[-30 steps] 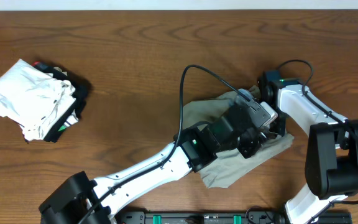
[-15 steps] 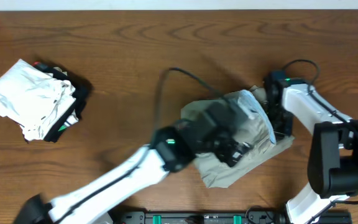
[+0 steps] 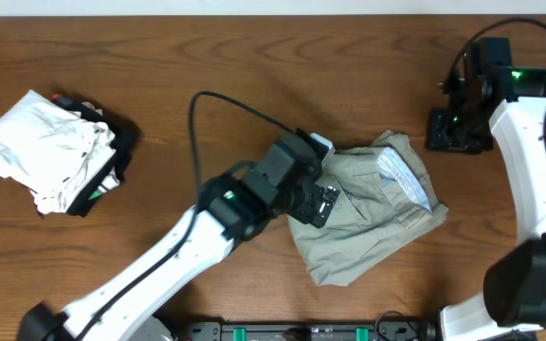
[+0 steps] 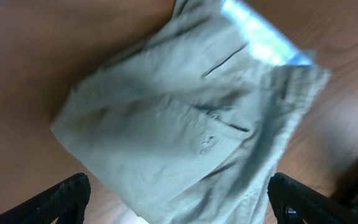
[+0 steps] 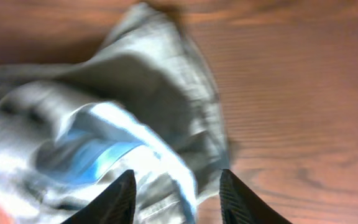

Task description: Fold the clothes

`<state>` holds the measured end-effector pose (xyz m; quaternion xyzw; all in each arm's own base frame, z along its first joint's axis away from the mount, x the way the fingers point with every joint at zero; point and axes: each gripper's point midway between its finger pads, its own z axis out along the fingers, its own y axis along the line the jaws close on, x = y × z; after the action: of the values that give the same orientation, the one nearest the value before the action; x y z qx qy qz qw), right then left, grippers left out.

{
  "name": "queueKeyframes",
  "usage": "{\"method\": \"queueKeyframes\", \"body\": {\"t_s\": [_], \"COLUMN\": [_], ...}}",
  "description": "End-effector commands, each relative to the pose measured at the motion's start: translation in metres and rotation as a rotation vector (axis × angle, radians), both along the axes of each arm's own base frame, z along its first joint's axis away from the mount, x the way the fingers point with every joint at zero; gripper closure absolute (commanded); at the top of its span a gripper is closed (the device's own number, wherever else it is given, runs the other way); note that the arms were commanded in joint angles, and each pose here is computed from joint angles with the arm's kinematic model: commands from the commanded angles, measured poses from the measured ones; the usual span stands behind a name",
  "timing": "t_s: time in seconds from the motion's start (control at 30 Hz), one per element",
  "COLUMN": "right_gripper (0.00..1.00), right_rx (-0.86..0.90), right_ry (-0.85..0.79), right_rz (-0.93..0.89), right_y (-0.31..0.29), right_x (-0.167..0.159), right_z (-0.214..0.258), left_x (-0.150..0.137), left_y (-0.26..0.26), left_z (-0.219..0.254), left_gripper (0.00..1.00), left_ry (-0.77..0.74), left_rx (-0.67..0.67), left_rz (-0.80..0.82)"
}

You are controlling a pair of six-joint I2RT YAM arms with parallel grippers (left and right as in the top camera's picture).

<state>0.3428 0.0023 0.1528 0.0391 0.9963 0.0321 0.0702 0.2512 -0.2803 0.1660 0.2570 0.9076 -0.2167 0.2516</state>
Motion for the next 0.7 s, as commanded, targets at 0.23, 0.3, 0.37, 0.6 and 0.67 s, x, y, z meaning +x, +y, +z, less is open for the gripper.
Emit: {"method": "queueKeyframes", "body": {"t_s": [0.23, 0.3, 0.37, 0.6, 0.67], "right_gripper": [0.55, 0.54, 0.53, 0.52, 0.53], "right_rx": [0.157, 0.158, 0.158, 0.21, 0.21], "right_ry": [0.093, 0.096, 0.102, 0.088, 0.08], "right_rz": [0.41, 0.42, 0.43, 0.44, 0.444], "right_y": [0.084, 0.089, 0.093, 0.111, 0.114], "right_x": [-0.033, -0.035, -0.037, -0.038, -0.037], "right_z": [-0.024, -0.025, -0.027, -0.044, -0.053], "left_x": [-0.003, -0.004, -0.005, -0.005, -0.006], "left_y": [0.006, 0.007, 0.007, 0.008, 0.009], "left_z": [-0.086, -0.092, -0.096, -0.096, -0.098], "left_gripper": [0.07, 0.07, 0.07, 0.07, 0.06], "left_ry": [0.248, 0.263, 0.269, 0.271, 0.274], "left_rx": [0.139, 0.152, 0.16, 0.163, 0.166], "left_rz": [0.144, 0.148, 0.149, 0.149, 0.148]}}
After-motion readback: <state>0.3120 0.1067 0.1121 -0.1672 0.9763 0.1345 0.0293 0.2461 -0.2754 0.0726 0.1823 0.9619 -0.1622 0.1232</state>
